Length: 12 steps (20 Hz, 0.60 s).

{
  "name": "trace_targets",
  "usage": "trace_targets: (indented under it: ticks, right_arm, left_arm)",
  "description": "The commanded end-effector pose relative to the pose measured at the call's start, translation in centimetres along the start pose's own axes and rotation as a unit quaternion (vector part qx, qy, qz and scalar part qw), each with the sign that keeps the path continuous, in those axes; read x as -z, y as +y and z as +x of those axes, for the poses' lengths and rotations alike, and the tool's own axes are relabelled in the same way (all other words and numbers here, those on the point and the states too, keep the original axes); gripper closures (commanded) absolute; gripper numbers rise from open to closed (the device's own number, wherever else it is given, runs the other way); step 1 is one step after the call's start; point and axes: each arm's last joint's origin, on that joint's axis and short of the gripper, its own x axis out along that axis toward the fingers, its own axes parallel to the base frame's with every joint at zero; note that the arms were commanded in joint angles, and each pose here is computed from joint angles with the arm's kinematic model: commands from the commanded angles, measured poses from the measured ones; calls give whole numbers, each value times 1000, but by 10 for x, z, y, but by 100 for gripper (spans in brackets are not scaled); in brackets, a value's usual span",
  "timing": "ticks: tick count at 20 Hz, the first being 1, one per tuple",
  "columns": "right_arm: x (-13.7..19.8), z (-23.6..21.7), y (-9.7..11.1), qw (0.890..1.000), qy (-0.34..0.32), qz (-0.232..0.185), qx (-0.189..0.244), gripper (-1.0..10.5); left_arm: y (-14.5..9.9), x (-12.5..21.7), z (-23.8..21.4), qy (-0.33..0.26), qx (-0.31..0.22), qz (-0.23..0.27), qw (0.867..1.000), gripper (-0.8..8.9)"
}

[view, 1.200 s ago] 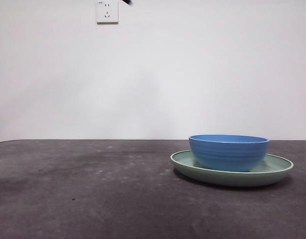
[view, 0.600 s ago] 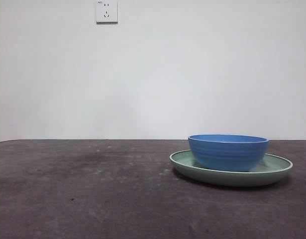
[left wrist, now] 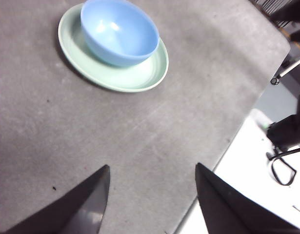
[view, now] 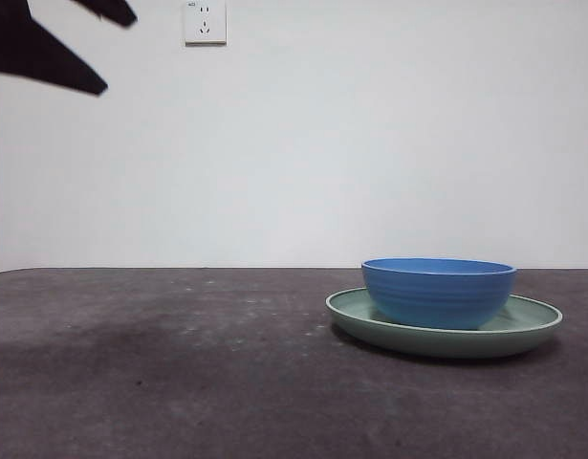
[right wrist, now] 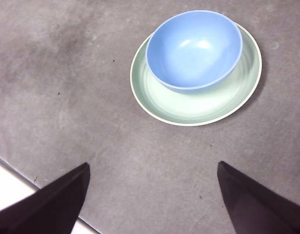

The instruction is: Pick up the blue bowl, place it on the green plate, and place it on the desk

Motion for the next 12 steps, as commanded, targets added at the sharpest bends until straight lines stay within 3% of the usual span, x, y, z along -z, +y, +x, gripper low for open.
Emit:
trace_targets:
  ticks: [1, 7, 12]
  right_arm:
    - [-5, -4, 2, 1000, -11, 1, -1, 528]
    - [-5, -4, 2, 1000, -12, 28, 4, 528]
    - [-16, 7, -11, 989, -15, 91, 113, 590]
  left_arm:
    - [1, -2, 3, -14, 7, 15, 1000, 533]
    - [0, -6, 3, -29, 8, 23, 999, 533]
    - [0, -6, 3, -29, 8, 23, 999, 533]
